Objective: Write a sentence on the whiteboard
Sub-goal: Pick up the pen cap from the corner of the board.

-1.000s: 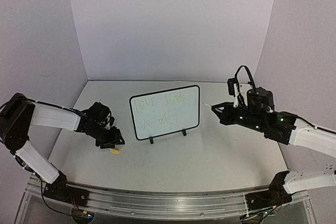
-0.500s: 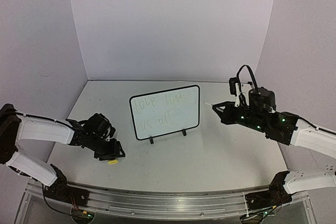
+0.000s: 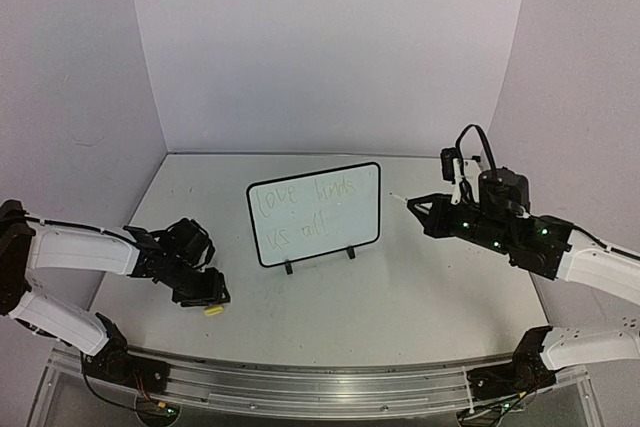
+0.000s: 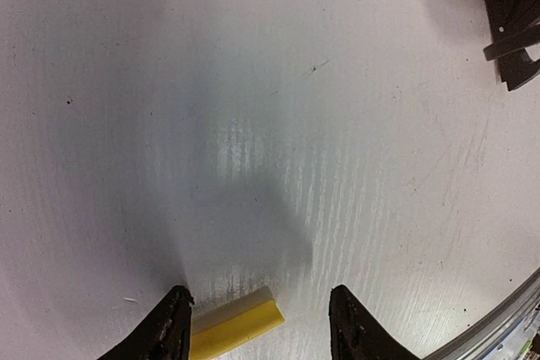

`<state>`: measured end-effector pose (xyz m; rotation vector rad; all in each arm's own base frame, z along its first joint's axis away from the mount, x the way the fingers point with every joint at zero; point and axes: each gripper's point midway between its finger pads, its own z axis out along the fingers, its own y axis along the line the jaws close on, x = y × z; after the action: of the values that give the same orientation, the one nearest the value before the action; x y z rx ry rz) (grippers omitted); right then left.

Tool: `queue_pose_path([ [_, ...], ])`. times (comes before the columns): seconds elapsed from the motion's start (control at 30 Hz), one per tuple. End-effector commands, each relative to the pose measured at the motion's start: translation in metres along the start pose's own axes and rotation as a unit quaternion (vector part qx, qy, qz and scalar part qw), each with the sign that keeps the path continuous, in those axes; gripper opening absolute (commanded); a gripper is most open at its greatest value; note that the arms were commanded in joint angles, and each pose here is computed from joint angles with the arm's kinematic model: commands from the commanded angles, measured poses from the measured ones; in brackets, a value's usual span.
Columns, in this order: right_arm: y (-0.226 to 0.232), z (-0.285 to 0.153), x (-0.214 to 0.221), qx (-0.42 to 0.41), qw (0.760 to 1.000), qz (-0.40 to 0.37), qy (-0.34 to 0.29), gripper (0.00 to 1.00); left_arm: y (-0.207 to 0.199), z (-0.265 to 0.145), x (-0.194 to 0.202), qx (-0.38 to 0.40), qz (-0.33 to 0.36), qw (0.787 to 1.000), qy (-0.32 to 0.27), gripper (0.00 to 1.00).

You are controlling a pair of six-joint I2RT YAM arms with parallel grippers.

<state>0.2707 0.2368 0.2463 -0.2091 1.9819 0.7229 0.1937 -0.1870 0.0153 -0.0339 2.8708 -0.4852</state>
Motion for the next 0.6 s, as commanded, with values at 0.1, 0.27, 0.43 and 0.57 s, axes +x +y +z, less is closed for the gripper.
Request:
queue_pose_path([
  [0.1, -0.004, -0.006, -0.007, 0.007, 1.0, 0.006, -0.016, 0.0, 0.014, -0.002, 0.027, -0.044, 0.01, 0.998, 0.04, 0.55],
  [0.27, -0.003, -0.004, -0.006, 0.006, 1.0, 0.006, -0.013, 0.0, 0.005, -0.005, 0.045, -0.028, 0.017, 0.998, 0.054, 0.55],
  [0.43, -0.004, -0.001, -0.003, 0.008, 1.0, 0.007, -0.008, 0.0, -0.006, -0.007, 0.048, -0.005, 0.024, 0.999, 0.049, 0.55],
  [0.57, -0.003, -0.002, -0.004, 0.007, 1.0, 0.005, -0.009, 0.0, 0.008, -0.005, 0.05, -0.049, 0.024, 0.997, 0.055, 0.51],
])
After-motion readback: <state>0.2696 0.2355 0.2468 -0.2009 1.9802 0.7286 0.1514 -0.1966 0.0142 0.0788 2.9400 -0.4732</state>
